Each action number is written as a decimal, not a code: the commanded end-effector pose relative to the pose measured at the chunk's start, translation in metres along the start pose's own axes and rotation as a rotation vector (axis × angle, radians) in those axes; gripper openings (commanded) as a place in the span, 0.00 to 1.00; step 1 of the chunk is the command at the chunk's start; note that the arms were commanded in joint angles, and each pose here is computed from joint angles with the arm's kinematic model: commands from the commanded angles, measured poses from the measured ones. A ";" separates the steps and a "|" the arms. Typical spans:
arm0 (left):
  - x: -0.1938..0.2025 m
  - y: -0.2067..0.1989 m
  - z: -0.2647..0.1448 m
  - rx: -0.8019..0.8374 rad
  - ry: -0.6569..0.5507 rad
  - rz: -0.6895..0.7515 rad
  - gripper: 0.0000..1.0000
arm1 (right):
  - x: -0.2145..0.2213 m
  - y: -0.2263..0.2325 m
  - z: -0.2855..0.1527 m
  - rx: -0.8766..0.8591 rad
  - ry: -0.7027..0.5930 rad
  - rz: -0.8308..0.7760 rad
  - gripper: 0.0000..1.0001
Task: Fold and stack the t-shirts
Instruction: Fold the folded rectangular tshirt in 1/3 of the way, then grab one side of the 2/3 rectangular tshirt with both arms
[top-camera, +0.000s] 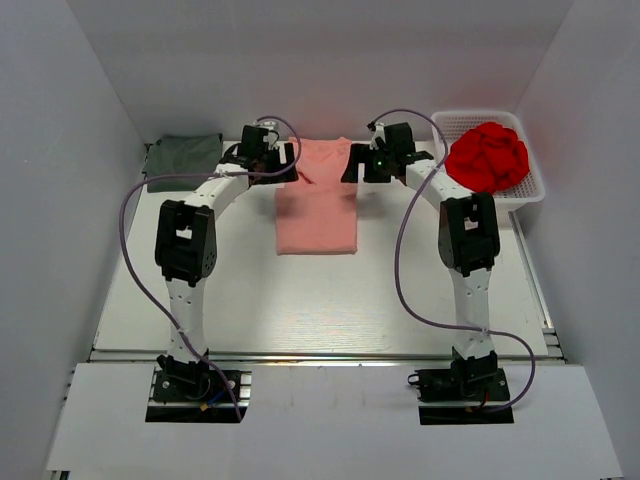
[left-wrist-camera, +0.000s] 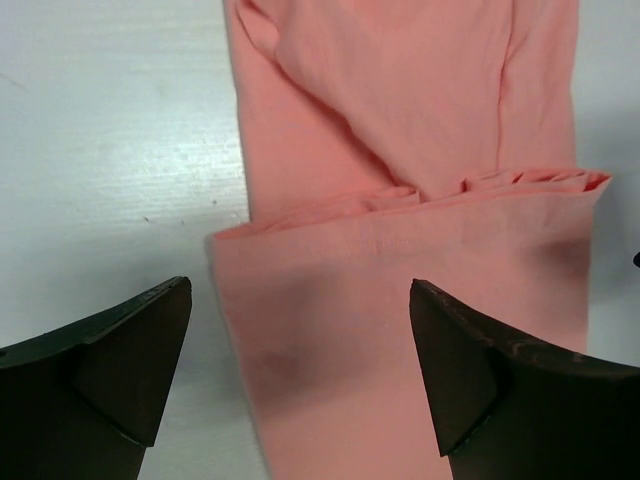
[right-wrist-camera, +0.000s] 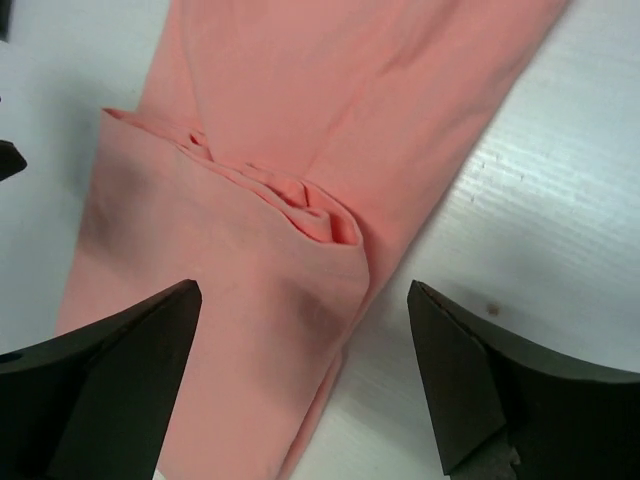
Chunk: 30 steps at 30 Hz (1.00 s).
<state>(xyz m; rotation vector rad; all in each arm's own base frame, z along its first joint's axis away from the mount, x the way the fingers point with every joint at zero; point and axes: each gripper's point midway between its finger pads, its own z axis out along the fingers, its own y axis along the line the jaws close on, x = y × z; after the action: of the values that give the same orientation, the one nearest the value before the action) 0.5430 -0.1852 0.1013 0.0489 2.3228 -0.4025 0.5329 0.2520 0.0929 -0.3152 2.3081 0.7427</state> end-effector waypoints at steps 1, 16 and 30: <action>-0.047 -0.013 -0.030 0.046 -0.091 0.043 1.00 | -0.055 0.027 -0.027 -0.088 -0.136 -0.094 0.90; 0.070 -0.026 -0.097 0.187 0.046 0.031 1.00 | 0.062 0.054 -0.080 -0.161 -0.003 -0.026 0.90; 0.158 -0.014 -0.097 0.137 0.216 -0.033 1.00 | 0.141 0.047 -0.053 -0.142 0.137 0.251 0.84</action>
<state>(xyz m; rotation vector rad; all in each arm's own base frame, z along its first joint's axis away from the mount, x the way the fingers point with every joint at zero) 0.3596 -0.1788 0.0391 0.1229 2.5697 -0.5842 0.3803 0.2462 0.0551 -0.1855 2.4642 0.9899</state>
